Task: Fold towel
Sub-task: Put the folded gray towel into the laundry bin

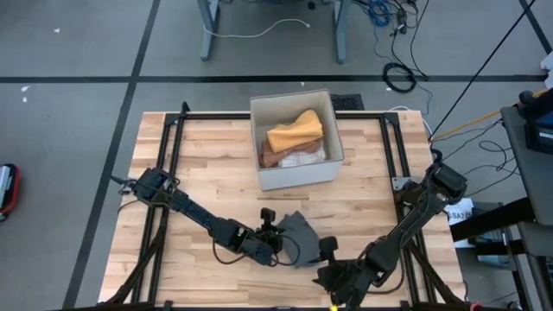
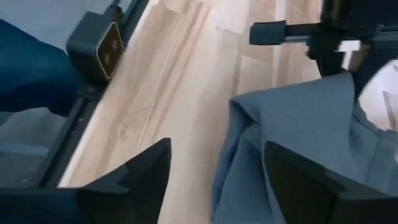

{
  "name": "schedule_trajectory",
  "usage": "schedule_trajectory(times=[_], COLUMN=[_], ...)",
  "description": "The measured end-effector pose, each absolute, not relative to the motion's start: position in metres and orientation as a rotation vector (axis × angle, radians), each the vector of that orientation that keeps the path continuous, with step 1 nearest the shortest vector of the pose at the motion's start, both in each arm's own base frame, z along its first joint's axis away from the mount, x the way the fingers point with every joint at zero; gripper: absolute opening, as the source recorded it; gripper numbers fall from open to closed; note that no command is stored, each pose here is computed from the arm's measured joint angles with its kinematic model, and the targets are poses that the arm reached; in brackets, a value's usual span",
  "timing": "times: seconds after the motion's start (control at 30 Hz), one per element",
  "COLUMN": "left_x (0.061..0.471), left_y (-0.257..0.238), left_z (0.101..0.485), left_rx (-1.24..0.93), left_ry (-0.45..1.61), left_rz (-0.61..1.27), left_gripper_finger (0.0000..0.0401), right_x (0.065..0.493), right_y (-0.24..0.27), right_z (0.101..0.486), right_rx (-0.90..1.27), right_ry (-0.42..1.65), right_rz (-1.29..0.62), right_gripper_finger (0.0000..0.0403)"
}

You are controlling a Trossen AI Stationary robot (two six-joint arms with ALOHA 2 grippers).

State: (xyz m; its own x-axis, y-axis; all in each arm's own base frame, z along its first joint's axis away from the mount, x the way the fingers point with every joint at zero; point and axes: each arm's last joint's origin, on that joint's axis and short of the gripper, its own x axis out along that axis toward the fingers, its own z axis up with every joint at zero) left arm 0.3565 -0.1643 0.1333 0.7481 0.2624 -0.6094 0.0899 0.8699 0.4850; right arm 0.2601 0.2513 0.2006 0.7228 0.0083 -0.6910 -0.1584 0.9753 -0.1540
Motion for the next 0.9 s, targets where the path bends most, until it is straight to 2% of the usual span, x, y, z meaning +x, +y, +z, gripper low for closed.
schedule_trajectory(times=[0.1,0.37,0.67,0.9], left_x=[0.357,0.357,0.360,0.363], left_y=[-0.164,-0.164,-0.159,-0.152], left_z=[0.133,0.133,0.134,0.133], left_rx=[0.518,0.498,0.436,0.369], left_ry=[0.727,0.725,0.718,0.728], left_rz=[0.100,0.108,0.142,0.135], left_gripper_finger=[0.0014,0.0014,0.0014,0.0014], right_x=[0.265,0.273,0.280,0.286], right_y=[0.256,0.257,0.257,0.258], right_z=[0.190,0.181,0.176,0.155], right_rx=[-0.226,-0.324,-0.284,-0.356], right_ry=[0.747,0.675,0.645,0.587], right_rz=[0.095,0.007,-0.017,-0.170], right_gripper_finger=[0.0250,0.0253,0.0292,0.0283])
